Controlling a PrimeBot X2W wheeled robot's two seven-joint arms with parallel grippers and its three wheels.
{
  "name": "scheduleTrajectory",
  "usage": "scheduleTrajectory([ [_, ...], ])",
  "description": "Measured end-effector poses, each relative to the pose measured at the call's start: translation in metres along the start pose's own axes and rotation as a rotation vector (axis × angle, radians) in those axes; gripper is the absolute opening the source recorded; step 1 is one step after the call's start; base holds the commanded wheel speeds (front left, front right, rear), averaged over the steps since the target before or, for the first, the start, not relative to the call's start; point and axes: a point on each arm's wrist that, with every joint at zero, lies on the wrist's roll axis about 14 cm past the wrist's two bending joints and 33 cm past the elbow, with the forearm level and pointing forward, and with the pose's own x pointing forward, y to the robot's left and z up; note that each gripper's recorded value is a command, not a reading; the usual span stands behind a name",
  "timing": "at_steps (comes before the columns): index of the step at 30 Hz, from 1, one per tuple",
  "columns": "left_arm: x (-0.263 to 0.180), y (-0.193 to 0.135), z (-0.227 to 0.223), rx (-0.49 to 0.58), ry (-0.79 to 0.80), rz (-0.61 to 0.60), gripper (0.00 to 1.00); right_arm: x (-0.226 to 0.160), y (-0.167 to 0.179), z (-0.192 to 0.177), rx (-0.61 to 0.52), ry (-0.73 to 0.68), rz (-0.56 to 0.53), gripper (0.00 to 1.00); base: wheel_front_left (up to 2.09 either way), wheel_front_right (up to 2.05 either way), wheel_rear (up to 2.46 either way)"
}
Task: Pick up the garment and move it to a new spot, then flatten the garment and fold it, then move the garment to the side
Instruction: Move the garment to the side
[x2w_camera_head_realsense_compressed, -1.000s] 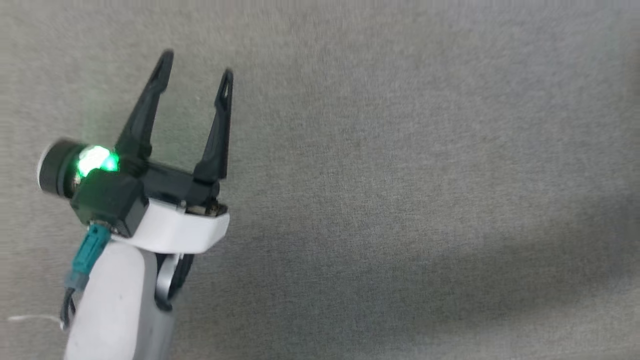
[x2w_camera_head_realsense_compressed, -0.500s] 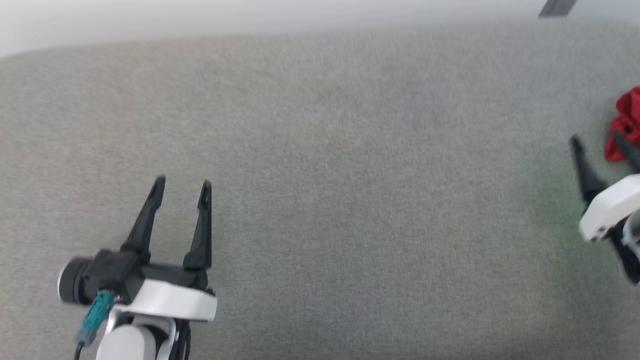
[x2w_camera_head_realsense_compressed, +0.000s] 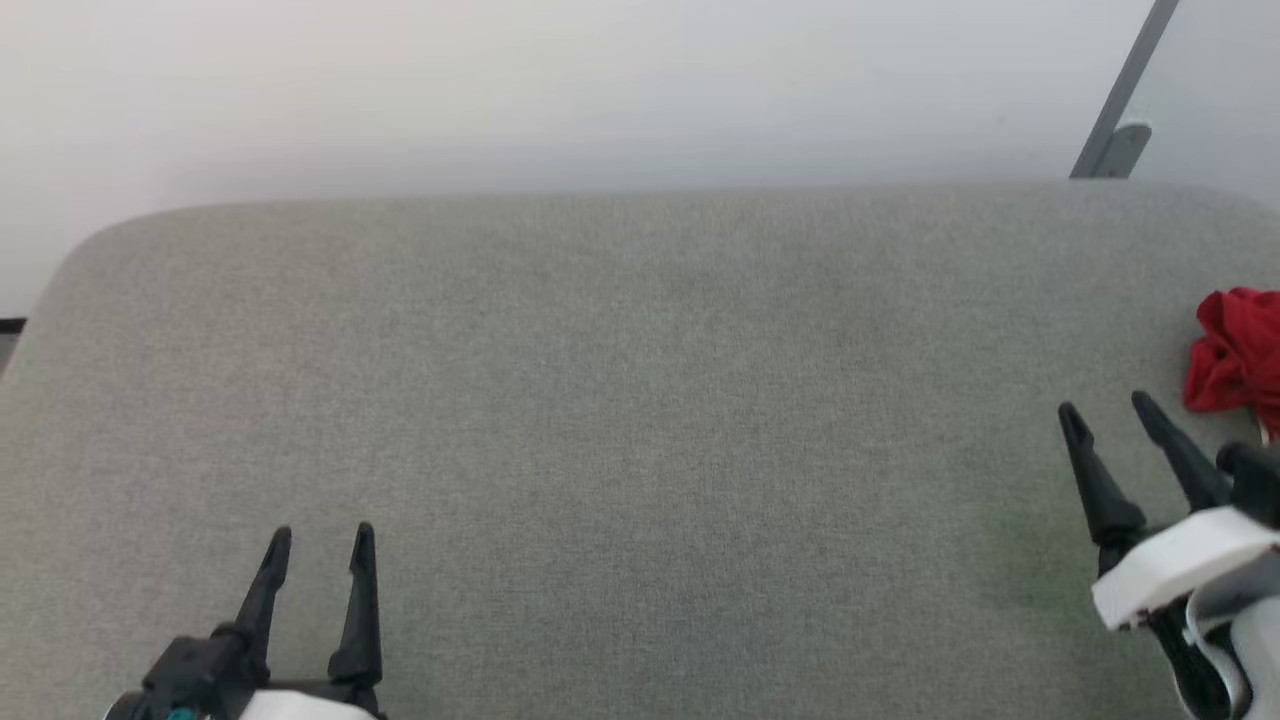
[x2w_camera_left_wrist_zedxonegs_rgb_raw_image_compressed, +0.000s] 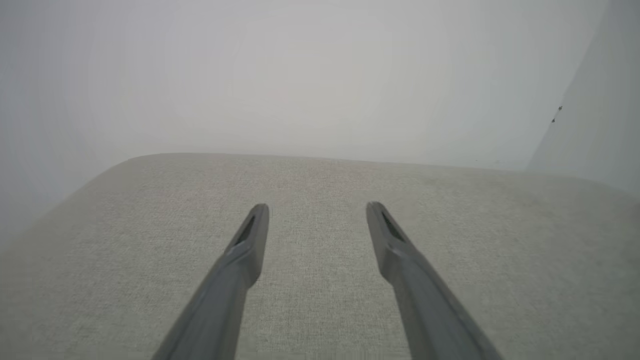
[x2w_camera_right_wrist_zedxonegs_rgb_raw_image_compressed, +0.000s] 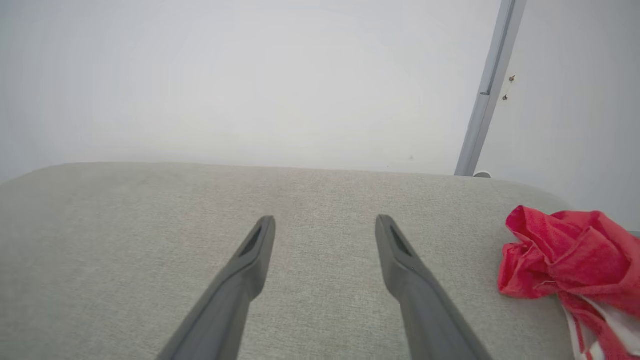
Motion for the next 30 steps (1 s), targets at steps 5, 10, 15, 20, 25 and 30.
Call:
scheduleTrajectory([
  [5, -0.016, 0.007, 0.003, 0.006, -0.006, 0.021, 1.00, -0.017, 0.010, 0.018, 0.005, -0.082, 0.005, 1.00, 0.00, 0.00, 0.00],
  [10, -0.024, 0.014, 0.012, 0.021, -0.031, 0.042, 1.00, -0.030, 0.018, 0.027, 0.005, -0.131, 0.007, 1.00, 0.00, 0.00, 0.00],
  [15, -0.032, 0.016, 0.019, 0.029, -0.052, 0.052, 1.00, -0.041, 0.015, 0.041, 0.022, -0.185, -0.027, 1.00, 0.00, 0.00, 0.00],
  [20, -0.037, 0.016, 0.022, 0.035, -0.060, 0.055, 1.00, -0.050, 0.013, 0.039, 0.037, -0.176, -0.056, 1.00, 0.00, 0.00, 0.00],
  [25, -0.038, 0.016, 0.024, 0.039, -0.065, 0.060, 1.00, -0.053, 0.014, 0.038, 0.051, -0.172, -0.073, 1.00, 0.00, 0.00, 0.00],
  [30, -0.037, 0.013, 0.023, 0.038, -0.061, 0.054, 1.00, -0.054, 0.011, 0.039, 0.051, -0.166, -0.084, 1.00, 0.00, 0.00, 0.00],
])
